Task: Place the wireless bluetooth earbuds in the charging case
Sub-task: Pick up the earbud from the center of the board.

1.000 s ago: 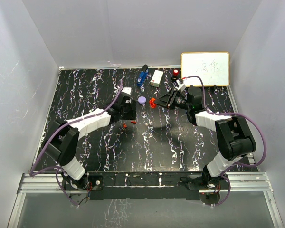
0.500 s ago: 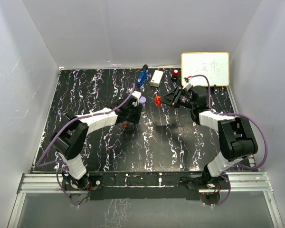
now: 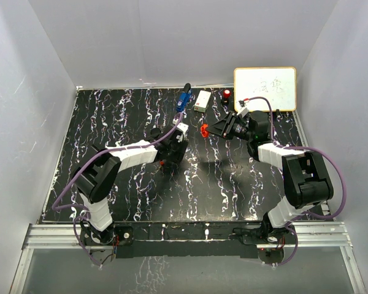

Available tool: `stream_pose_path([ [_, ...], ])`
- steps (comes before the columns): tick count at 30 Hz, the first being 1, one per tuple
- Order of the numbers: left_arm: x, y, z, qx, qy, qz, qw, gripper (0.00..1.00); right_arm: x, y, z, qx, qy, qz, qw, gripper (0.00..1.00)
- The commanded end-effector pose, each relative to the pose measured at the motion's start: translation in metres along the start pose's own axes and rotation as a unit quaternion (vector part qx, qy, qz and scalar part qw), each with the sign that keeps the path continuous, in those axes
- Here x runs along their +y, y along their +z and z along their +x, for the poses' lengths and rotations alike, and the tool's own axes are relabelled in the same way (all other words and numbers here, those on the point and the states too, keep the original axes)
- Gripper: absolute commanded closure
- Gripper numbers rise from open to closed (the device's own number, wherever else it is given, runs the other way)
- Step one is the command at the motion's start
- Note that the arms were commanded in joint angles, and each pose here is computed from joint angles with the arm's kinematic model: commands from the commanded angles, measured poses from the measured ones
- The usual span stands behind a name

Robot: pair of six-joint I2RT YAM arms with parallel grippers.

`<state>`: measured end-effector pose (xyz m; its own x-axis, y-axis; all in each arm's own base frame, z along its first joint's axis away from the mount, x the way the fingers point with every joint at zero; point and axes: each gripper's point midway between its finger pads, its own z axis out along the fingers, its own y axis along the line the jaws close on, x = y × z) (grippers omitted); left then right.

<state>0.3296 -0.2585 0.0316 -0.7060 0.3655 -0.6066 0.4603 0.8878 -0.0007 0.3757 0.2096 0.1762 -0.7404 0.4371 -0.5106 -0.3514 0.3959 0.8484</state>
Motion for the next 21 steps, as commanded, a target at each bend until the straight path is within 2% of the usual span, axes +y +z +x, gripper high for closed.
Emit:
stream_pose_path([
  [1,0.0024,-0.0031,-0.0059,0.001,0.012,-0.013,1.0,0.47,0.017,-0.0061,-0.0105,-0.017,-0.035,-0.021,0.999,1.0],
  [21,0.0079,0.001,-0.0052,0.0,0.021,-0.032,0.999,0.52,0.0158,-0.0075,-0.0125,-0.018,-0.037,-0.021,0.999,1.0],
])
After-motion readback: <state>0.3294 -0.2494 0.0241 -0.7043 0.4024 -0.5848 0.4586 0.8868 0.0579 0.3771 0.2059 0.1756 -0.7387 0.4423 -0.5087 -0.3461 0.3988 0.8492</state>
